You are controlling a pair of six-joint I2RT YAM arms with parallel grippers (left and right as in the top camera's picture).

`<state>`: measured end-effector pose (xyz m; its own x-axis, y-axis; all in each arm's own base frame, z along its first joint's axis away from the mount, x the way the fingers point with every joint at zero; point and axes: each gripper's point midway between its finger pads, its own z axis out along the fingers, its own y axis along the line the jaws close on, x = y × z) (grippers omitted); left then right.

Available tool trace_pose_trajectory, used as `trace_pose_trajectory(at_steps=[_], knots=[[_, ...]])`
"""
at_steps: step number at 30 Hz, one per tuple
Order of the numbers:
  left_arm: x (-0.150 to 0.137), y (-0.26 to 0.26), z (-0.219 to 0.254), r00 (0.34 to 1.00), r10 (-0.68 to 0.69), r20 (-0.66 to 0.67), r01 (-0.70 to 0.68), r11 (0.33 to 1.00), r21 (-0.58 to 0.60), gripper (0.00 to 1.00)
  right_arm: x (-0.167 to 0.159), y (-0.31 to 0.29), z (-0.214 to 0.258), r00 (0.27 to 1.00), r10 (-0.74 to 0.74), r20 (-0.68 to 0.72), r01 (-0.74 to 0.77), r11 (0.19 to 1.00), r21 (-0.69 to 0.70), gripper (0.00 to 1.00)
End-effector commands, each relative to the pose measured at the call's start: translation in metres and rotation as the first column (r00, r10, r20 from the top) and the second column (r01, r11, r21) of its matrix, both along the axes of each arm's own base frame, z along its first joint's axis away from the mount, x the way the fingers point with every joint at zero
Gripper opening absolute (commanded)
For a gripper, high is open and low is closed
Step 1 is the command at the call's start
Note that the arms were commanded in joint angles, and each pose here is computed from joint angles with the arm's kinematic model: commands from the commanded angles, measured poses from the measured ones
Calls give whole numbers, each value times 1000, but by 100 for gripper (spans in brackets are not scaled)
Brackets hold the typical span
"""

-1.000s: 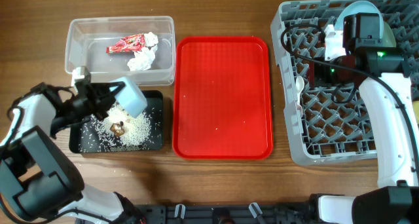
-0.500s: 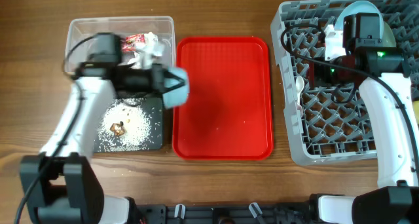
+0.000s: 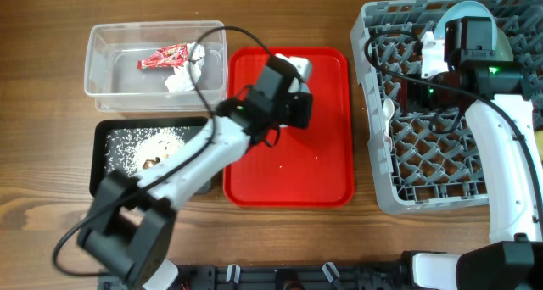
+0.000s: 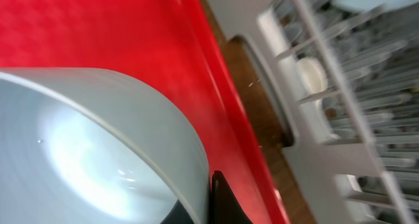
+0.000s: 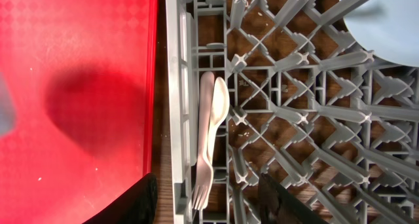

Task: Sort waste into correct bins and load items into the dishwasher rack
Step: 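Set the empty bowl down on the red tray with the left gripper, then grasp the light-blue bowl with the right gripper and lift it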

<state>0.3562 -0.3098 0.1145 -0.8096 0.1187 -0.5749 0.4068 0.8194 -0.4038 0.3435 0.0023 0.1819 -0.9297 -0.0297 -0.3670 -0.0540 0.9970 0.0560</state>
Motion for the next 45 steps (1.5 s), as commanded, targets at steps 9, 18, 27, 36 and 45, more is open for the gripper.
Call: trace_pose_trajectory(at_steps=[9, 18, 27, 36, 45], knots=[[6, -5, -38, 999, 30, -21, -28, 997, 68, 30, 4, 0, 8, 1000, -20, 23, 20, 1000, -1, 51], [10, 21, -18, 996, 86, -33, -84, 994, 72, 62, 11, 31, 16, 997, 48, 68, -59, 984, 165, 56], [1, 145, 42, 910, 390, -143, -380, 920, 92, 79, 23, 99, 25, 969, 193, 155, -234, 922, 310, 56], [-13, 251, 65, 765, 619, -175, -607, 785, 123, 92, 43, 140, -41, 991, 135, 22, -137, 971, 196, 56], [-14, 266, 63, 736, 650, -187, -636, 759, 135, 96, 49, 152, -123, 988, 50, -148, -29, 990, 139, 51]])
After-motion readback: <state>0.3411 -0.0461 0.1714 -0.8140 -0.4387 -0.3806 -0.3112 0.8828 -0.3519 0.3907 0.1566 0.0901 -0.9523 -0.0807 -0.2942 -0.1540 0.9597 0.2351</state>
